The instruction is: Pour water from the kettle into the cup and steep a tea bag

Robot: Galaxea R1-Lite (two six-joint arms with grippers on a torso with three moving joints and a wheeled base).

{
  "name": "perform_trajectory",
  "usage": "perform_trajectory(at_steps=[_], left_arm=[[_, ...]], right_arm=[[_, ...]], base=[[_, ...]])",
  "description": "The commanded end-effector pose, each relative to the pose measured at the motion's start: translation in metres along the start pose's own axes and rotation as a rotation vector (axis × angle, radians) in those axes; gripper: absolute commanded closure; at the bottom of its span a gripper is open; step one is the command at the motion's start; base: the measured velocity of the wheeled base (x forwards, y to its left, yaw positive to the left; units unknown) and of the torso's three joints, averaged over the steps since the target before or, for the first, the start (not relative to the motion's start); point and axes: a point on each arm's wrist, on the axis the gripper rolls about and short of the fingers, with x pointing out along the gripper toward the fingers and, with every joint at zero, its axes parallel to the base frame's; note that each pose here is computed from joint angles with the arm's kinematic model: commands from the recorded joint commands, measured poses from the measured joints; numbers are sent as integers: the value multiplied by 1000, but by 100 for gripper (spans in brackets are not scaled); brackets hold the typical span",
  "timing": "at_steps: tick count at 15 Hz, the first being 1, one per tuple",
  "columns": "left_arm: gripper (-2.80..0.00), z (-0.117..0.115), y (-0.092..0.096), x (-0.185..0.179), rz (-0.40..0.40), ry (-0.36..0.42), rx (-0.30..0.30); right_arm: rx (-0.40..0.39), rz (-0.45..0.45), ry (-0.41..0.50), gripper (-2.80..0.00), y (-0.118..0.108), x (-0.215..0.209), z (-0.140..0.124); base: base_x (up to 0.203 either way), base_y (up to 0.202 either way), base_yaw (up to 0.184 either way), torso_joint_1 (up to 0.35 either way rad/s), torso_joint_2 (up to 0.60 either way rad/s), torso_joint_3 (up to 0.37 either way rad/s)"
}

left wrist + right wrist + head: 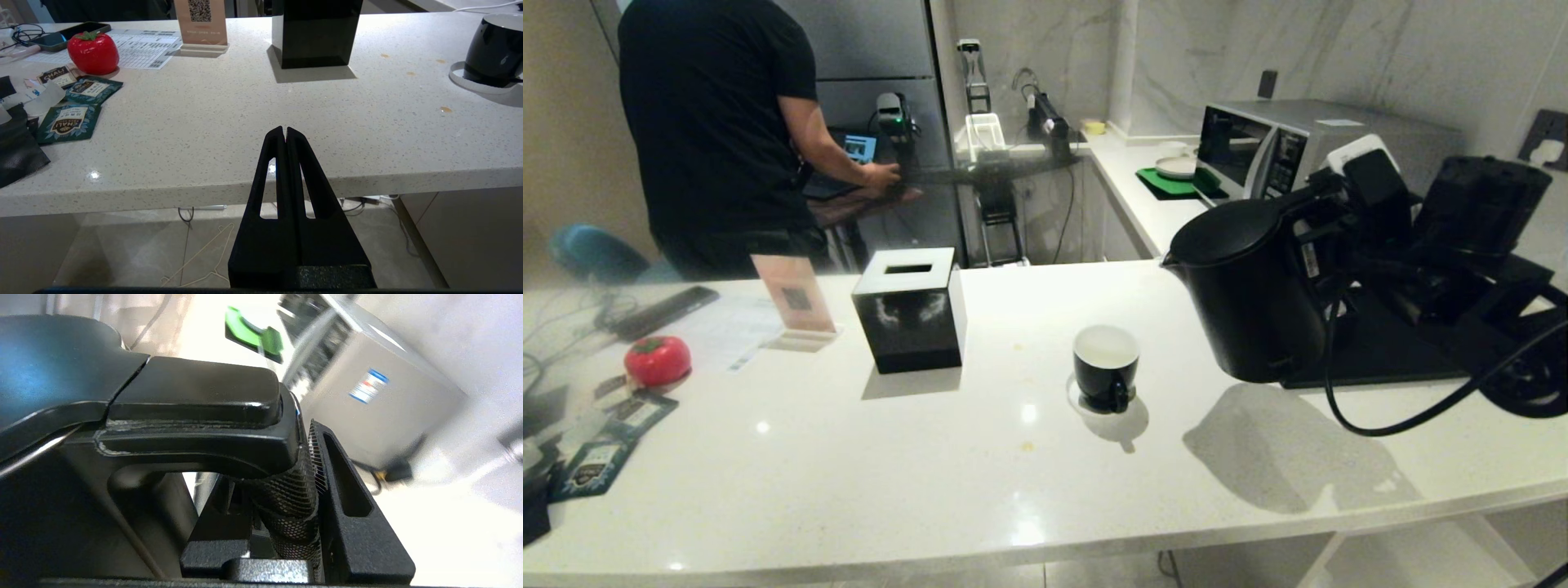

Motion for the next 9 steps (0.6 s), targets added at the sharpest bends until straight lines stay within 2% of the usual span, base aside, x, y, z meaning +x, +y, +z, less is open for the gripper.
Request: perform_trajectory(at_steps=[1,9], left_arm=[[0,0,0,0,1,1,0],[0,0,0,0,1,1,0]], right_arm=[[14,-39,0,0,-13,-1,0],[109,-190,61,0,-66,-15,-20]], base=[[0,0,0,0,0,0],[0,0,0,0,0,0]])
